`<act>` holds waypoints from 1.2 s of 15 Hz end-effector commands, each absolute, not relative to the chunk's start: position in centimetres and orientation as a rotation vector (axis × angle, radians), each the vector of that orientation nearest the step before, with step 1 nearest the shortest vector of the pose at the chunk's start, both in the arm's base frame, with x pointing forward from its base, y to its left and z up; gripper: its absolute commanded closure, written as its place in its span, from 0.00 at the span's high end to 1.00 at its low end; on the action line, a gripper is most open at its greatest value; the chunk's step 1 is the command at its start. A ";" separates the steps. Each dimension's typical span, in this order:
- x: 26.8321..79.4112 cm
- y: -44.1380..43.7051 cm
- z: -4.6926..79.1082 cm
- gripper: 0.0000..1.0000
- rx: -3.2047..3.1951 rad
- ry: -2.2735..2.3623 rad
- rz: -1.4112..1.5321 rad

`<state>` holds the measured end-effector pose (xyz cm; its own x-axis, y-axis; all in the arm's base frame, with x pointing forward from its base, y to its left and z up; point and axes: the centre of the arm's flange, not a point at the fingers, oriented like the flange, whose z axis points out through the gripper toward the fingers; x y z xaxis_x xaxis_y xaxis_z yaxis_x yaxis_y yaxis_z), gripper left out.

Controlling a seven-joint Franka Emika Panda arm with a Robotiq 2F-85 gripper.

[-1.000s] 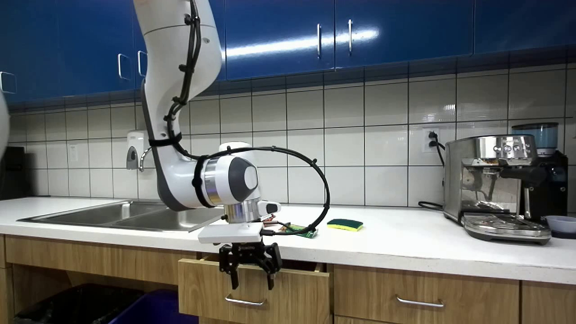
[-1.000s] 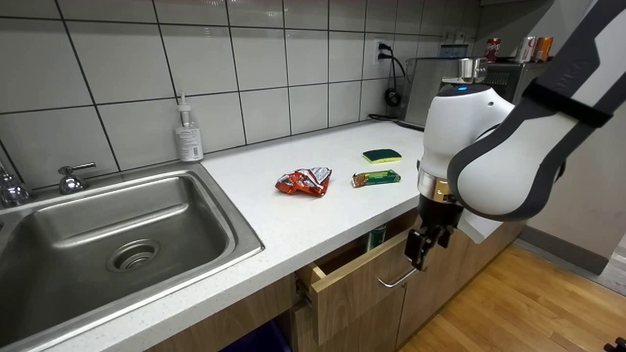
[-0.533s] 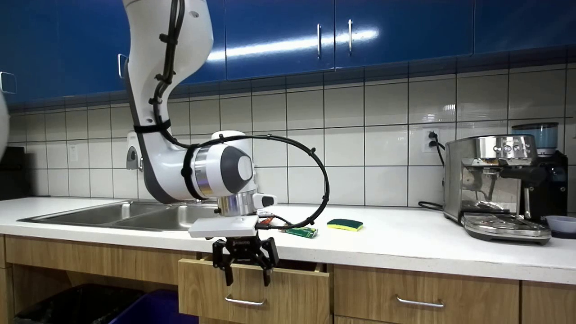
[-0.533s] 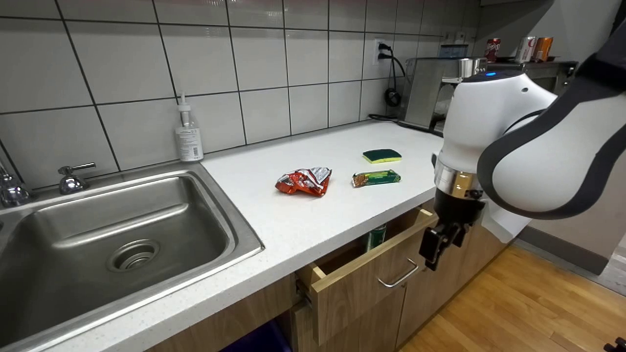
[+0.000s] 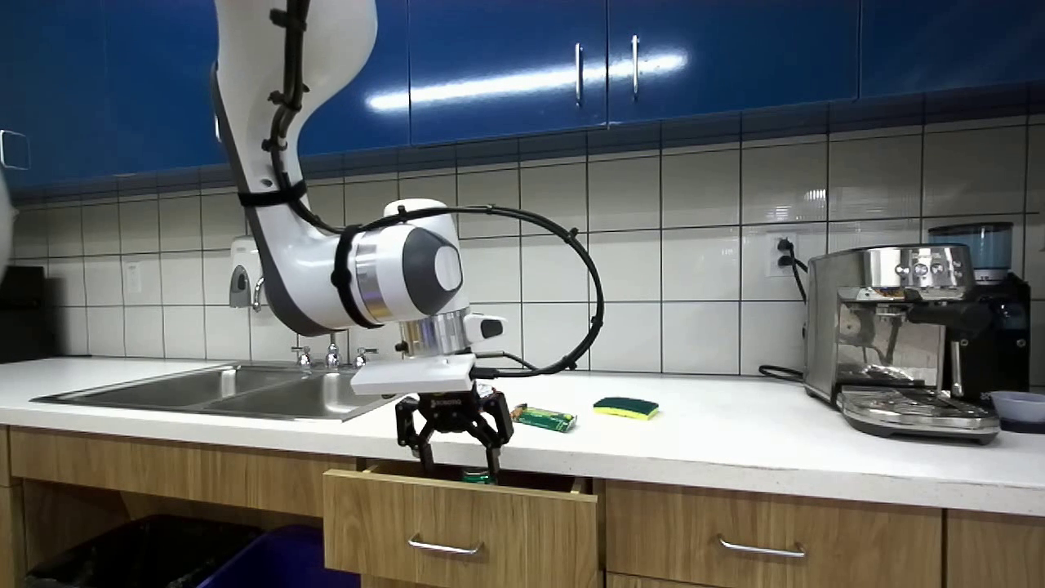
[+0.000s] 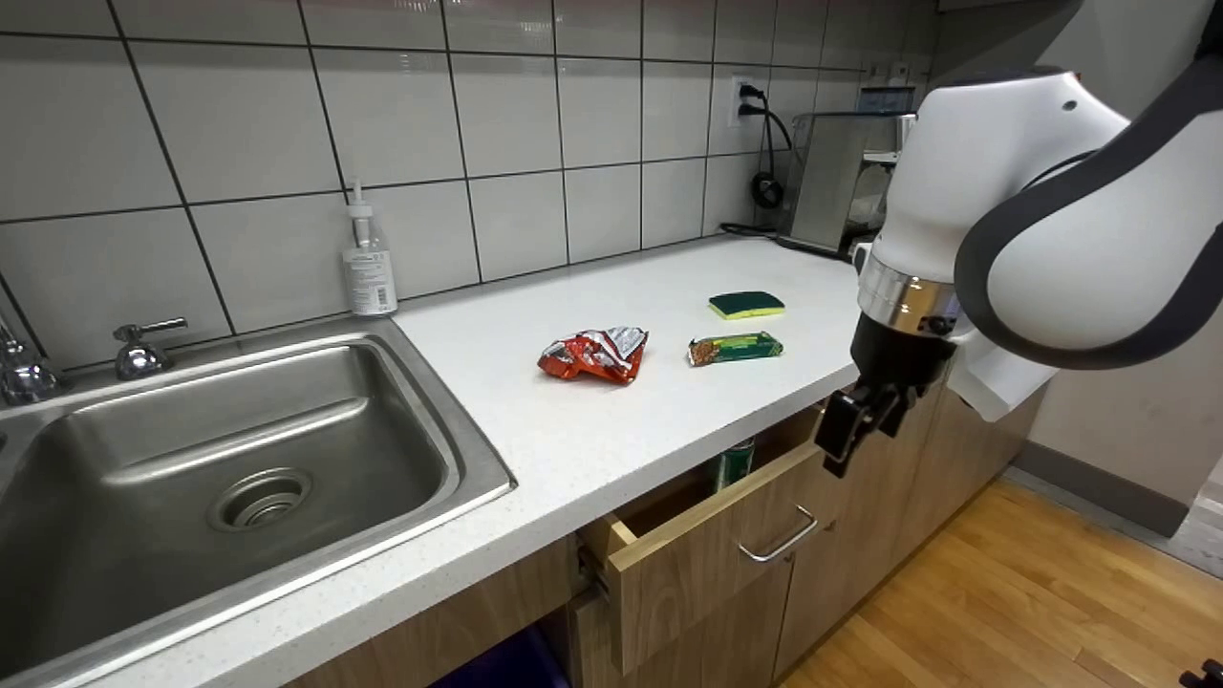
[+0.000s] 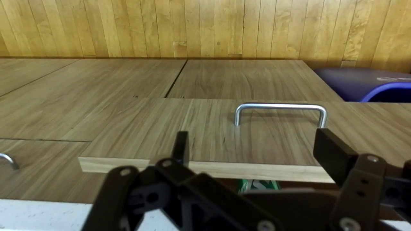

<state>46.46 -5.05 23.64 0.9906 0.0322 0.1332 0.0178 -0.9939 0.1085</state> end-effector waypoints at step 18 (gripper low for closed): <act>47.6 -6.5 29.2 1.00 3.000 0.000 0.381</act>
<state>47.59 -6.48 29.20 0.9683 0.0146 0.2494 -0.0149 -0.9931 0.1160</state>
